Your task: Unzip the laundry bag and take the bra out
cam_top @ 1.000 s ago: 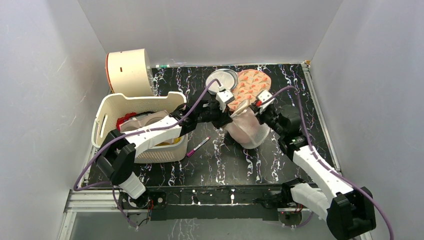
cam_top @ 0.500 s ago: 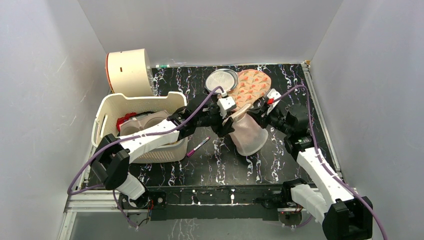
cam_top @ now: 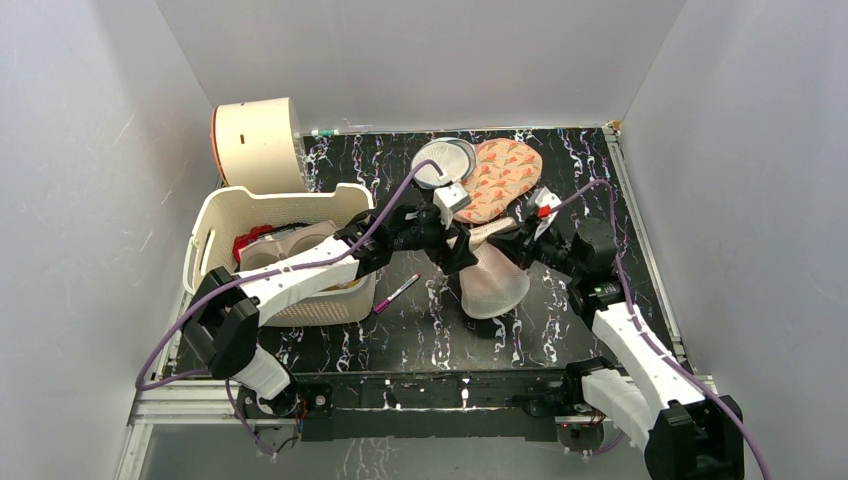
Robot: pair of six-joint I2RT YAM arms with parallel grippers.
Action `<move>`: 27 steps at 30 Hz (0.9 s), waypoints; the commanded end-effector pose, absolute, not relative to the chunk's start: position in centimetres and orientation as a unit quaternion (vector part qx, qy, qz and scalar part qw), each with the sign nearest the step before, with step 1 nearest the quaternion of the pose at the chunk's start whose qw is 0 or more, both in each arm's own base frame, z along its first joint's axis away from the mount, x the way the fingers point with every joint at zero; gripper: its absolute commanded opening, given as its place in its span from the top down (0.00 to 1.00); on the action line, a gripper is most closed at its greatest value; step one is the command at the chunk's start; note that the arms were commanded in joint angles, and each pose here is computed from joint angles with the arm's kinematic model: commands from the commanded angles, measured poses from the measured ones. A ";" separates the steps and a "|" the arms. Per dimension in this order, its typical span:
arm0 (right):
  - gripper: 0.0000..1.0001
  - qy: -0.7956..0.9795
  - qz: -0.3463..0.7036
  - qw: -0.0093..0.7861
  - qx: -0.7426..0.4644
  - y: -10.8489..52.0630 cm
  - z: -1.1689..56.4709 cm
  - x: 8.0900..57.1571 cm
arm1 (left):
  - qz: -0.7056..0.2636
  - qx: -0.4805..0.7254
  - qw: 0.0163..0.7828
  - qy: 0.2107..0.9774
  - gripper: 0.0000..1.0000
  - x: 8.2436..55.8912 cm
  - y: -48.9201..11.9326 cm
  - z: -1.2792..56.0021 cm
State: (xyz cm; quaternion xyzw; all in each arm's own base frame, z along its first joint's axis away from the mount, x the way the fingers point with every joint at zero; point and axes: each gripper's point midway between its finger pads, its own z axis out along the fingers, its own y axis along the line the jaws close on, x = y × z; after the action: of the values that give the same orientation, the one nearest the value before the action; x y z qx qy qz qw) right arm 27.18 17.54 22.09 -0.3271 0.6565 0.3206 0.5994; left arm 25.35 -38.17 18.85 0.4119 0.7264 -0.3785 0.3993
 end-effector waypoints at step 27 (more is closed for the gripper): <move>1.00 0.669 0.379 0.590 -0.246 17.6 21.3 25.3 | -0.350 0.427 0.489 0.675 0.87 26.0 -37.7 23.8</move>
State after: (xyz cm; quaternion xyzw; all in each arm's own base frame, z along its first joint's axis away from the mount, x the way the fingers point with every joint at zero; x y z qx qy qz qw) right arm 24.51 18.41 20.96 -0.2958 0.6605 0.3928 0.5673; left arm 25.67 -37.53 19.76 0.4264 0.7122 -0.3482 0.4357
